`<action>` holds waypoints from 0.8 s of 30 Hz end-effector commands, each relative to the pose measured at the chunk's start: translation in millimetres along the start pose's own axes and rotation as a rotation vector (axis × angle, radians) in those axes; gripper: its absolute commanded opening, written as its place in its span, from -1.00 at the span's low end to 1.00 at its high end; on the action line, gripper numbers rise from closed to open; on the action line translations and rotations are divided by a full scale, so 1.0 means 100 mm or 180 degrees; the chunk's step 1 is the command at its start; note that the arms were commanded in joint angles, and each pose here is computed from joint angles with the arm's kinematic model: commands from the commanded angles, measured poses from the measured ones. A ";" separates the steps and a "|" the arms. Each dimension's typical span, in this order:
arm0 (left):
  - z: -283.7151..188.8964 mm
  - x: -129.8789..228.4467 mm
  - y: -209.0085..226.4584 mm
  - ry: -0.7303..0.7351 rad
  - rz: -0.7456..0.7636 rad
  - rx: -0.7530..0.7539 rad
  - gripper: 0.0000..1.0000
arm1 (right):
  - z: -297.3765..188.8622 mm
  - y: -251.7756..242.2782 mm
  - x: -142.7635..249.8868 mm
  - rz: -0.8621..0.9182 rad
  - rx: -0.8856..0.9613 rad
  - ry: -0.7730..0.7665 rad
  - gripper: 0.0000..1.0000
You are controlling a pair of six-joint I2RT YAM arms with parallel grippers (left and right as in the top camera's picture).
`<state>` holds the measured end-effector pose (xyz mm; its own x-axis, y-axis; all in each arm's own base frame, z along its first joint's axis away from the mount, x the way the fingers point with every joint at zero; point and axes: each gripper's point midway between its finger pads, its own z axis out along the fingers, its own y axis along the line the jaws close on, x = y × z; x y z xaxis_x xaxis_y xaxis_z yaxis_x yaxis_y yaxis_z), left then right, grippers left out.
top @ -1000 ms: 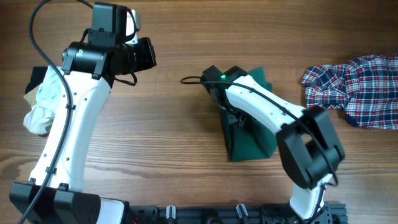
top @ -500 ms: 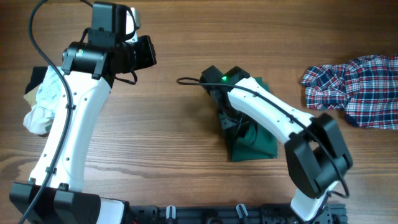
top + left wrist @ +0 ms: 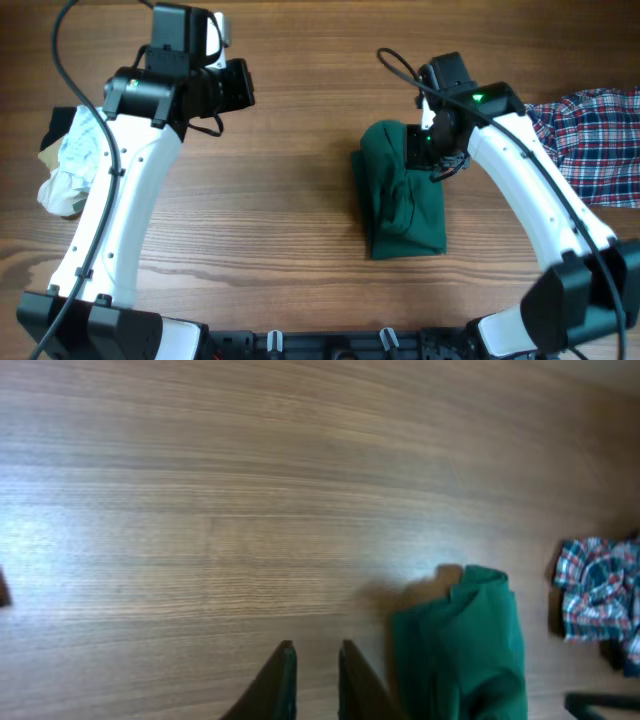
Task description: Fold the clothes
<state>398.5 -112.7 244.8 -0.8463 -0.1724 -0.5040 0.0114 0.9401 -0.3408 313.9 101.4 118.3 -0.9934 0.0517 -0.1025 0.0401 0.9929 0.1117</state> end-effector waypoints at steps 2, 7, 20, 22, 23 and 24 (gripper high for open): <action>0.12 0.07 -0.10 0.0108 0.0196 0.0040 -0.73 | 0.61 0.13 0.43 0.0103 -0.0383 0.0772 -0.91; 0.13 0.07 -0.09 0.0112 0.0195 0.0038 -0.74 | 0.81 0.82 0.51 -0.0480 -0.1227 0.0749 -0.91; 0.13 0.08 -0.09 0.0120 0.0193 0.0035 -0.67 | 0.02 0.52 0.27 -0.0550 -0.1011 -0.0099 -0.91; 0.13 0.08 -0.09 0.0123 0.0194 0.0035 -0.63 | 0.02 0.26 0.30 -0.0325 -0.0778 -0.0029 -0.91; 0.13 0.08 -0.09 0.0126 0.0193 0.0034 -0.61 | 0.05 0.18 0.33 -0.0269 -0.0699 0.0036 -0.91; 0.14 0.08 -0.09 0.0130 0.0191 0.0031 -0.60 | 0.14 0.12 0.38 -0.0229 -0.0637 0.0148 -0.91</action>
<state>397.4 -125.0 236.3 -0.8608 -0.1237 -0.4937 0.0513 0.9440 -0.3261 277.8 135.6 111.6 -0.9944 -0.0513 -0.0928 -0.0823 0.9252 0.3705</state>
